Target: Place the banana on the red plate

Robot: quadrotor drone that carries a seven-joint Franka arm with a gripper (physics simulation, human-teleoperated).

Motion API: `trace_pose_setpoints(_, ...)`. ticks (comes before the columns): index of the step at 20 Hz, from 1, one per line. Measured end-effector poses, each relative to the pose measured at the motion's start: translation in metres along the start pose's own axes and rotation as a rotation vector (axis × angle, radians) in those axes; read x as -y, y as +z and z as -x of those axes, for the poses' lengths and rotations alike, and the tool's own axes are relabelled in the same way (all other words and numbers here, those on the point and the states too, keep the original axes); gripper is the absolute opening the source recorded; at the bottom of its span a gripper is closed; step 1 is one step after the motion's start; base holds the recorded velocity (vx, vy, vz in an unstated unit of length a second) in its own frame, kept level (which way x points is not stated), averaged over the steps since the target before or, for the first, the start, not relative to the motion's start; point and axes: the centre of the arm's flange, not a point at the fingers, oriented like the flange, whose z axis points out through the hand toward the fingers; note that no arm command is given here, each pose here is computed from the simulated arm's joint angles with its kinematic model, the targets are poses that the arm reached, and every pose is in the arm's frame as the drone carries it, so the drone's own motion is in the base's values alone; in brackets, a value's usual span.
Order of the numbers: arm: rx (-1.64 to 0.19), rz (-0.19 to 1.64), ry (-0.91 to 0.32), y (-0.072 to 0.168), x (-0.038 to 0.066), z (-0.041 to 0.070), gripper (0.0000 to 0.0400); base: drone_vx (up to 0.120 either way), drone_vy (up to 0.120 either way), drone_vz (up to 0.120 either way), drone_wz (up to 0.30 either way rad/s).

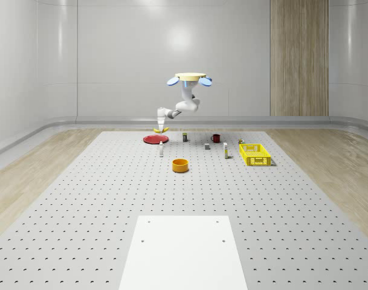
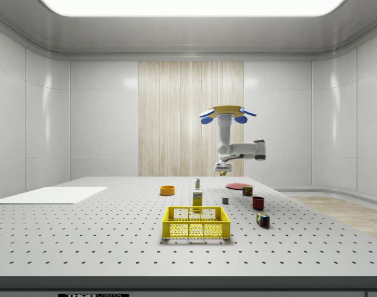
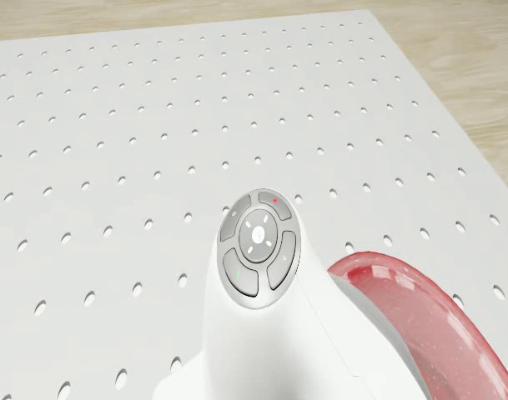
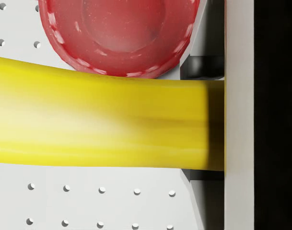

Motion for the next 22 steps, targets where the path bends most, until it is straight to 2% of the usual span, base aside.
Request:
trace_pose_setpoints(2, 0.0, 0.0, -0.01, 0.0, 0.0, 0.0, 0.0196, 0.0, 0.02, 0.0, 0.0)
trace_pose_setpoints(11, -0.001, 0.0, -0.029, 0.0, 0.0, 0.0, 0.0196, 0.0, -0.12, 0.0, 0.0)
trace_pose_setpoints(16, -0.001, 0.0, -0.031, 0.0, 0.0001, 0.0, 0.0196, 0.0, -0.12, -0.12, 0.0)
trace_pose_setpoints(20, -0.001, 0.0, -0.032, 0.0, 0.0001, 0.0, 0.0196, 0.01, -0.12, 0.0, 0.0)
trace_pose_setpoints(22, -0.001, 0.0, -0.032, 0.0, 0.0001, 0.0, 0.0196, 0.12, -0.12, 0.0, 0.0)
